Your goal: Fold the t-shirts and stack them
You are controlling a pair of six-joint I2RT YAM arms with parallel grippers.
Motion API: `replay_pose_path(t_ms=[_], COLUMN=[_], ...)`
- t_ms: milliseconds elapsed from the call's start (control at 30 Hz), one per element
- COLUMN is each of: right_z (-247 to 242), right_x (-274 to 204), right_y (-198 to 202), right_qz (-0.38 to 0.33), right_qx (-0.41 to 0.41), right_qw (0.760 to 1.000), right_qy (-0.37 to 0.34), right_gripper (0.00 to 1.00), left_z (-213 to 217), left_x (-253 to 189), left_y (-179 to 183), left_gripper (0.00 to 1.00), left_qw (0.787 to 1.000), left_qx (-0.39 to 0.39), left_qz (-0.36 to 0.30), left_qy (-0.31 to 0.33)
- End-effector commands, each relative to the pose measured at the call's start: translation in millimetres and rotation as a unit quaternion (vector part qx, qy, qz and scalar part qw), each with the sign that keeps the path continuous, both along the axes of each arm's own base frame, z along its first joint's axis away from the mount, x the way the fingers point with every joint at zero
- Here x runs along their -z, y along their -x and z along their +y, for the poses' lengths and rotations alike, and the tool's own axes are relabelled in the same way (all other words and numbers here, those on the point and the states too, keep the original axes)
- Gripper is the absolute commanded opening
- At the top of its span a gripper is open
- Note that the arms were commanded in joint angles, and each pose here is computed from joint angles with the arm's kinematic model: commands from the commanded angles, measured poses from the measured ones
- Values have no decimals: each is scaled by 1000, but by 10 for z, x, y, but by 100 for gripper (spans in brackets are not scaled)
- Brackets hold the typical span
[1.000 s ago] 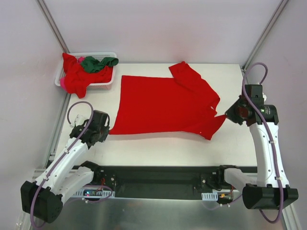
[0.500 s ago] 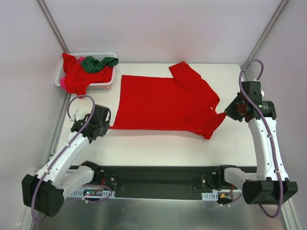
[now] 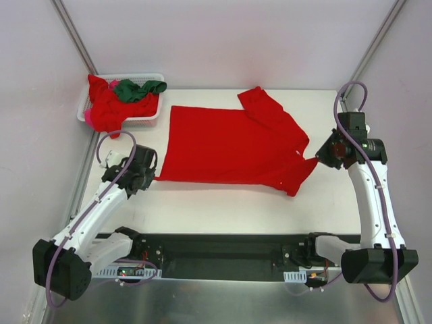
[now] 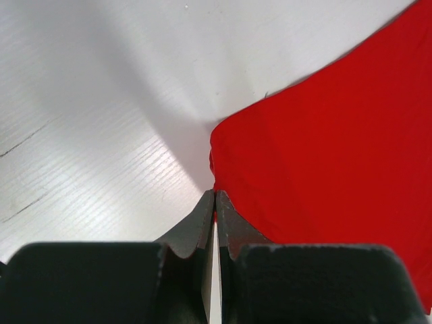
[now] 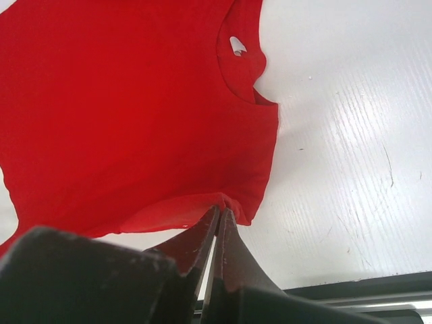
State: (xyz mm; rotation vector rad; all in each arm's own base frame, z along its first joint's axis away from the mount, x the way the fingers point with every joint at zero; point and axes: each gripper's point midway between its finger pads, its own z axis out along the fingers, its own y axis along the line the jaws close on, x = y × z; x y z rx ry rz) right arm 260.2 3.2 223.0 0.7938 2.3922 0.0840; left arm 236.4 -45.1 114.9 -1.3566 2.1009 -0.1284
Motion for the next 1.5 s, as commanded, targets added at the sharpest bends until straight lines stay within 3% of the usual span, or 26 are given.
replay_pose_path(t_ms=[0, 700, 1467], right_z=[-43, -143, -188], right_x=[-127, -177, -232], right_y=[-74, 16, -245], right_qz=[-22, -25, -43], right_qx=[-6, -16, -15], right_qw=[1000, 998, 998], right_qy=[11, 47, 45], right_gripper=[1, 1, 1], left_z=[26, 50, 58], left_x=[-109, -165, -248], left_y=[-83, -174, -364], left_gripper=[0, 0, 0], left_qw=[1000, 999, 999], left_qx=[3, 17, 15], left_qz=[-13, -15, -24], left_qy=[-17, -38, -35])
